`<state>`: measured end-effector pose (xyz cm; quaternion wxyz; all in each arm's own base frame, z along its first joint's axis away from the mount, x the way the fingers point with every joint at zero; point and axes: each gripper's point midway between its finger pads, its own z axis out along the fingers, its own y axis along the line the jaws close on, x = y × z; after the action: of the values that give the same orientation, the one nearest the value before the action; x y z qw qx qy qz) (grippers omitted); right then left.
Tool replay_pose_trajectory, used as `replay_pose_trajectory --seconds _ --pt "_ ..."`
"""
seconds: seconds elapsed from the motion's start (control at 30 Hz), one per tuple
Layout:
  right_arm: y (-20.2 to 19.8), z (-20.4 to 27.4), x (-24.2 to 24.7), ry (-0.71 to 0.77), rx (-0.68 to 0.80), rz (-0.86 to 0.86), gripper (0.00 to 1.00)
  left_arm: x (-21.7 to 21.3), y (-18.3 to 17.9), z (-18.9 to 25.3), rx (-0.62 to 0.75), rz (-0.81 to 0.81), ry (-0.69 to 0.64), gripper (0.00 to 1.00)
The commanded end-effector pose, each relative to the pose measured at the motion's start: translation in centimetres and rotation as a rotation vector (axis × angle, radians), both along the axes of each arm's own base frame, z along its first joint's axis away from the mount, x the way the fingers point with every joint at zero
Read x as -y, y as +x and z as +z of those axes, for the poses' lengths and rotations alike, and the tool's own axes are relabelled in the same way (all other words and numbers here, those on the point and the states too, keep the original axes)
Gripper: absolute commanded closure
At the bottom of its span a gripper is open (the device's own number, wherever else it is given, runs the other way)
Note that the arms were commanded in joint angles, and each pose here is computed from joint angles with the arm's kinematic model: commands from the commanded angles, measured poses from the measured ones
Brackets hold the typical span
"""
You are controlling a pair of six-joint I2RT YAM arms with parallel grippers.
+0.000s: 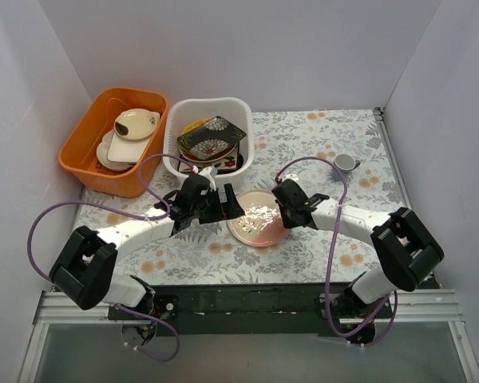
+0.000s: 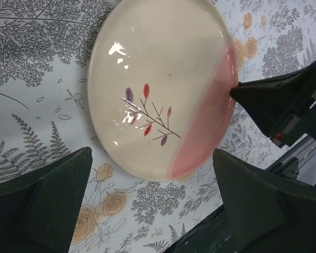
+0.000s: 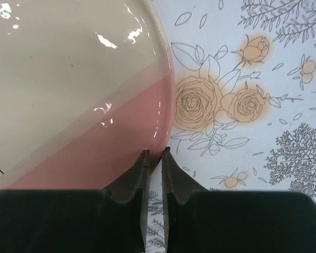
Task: Place the plates into the plastic bin on the countertop
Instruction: Pick up the plate at the center of the board.
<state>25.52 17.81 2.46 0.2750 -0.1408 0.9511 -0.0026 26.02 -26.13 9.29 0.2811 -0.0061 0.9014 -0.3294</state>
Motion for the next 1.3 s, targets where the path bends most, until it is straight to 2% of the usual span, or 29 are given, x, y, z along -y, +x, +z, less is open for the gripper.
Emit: replay_pose_trajectory --seconds 0.0,0.1,0.2,0.3,0.4,0.43,0.53,0.6,0.77,0.8,0.87,1.0,1.17,1.27 --pt "-9.6 -3.7 5.7 -0.215 -0.372 0.01 0.99 -0.8 0.4 -1.4 0.002 0.041 0.047 0.02" --pt "-8.1 -2.4 5.2 -0.203 -0.306 -0.011 0.99 -1.1 0.3 -2.2 -0.002 0.057 0.056 0.02" --pt "-7.0 -1.1 4.3 -0.163 -0.26 -0.008 0.93 -1.5 0.1 -2.9 -0.012 0.071 0.065 0.02" --pt "-6.2 0.1 3.5 -0.115 -0.211 -0.002 0.86 -1.1 -0.4 -3.4 -0.021 0.061 0.021 0.02" --pt "-5.3 1.3 3.0 -0.076 -0.156 -0.001 0.71 -0.8 -1.0 -4.2 -0.041 0.061 -0.021 0.02" --pt "-5.2 1.5 2.8 -0.065 -0.144 0.001 0.61 -0.8 -1.1 -4.5 -0.052 0.068 -0.034 0.02" --pt "-4.3 2.7 2.7 -0.032 -0.078 -0.014 0.46 0.0 -1.6 -4.6 -0.054 0.04 -0.096 0.02" --pt "-3.4 3.4 2.9 0.0 -0.028 -0.037 0.43 0.7 -1.8 -4.5 -0.056 0.02 -0.144 0.03" --pt "-1.6 4.1 4.9 0.063 0.043 -0.114 0.49 1.4 -2.4 -5.5 -0.093 -0.012 -0.173 0.09" --pt "-0.9 4.4 4.3 0.113 0.07 -0.108 0.5 1.3 -2.5 -5.9 -0.106 -0.011 -0.164 0.09" --pt "-0.9 3.6 5.4 0.145 0.063 -0.124 0.52 1.1 -2.6 -6.1 -0.113 -0.005 -0.154 0.11" --pt "-1.2 1.9 4.3 0.232 0.016 -0.079 0.55 0.9 -2.7 -6.4 -0.117 -0.005 -0.136 0.17" --pt "-1.3 1.1 2.2 0.338 -0.007 -0.028 0.56 0.6 -3.1 -6.7 -0.134 0.001 -0.127 0.19" --pt "-1.0 1.7 2.1 0.35 0.014 -0.03 0.56 0.2 -3.4 -7.3 -0.148 0.009 -0.115 0.19"
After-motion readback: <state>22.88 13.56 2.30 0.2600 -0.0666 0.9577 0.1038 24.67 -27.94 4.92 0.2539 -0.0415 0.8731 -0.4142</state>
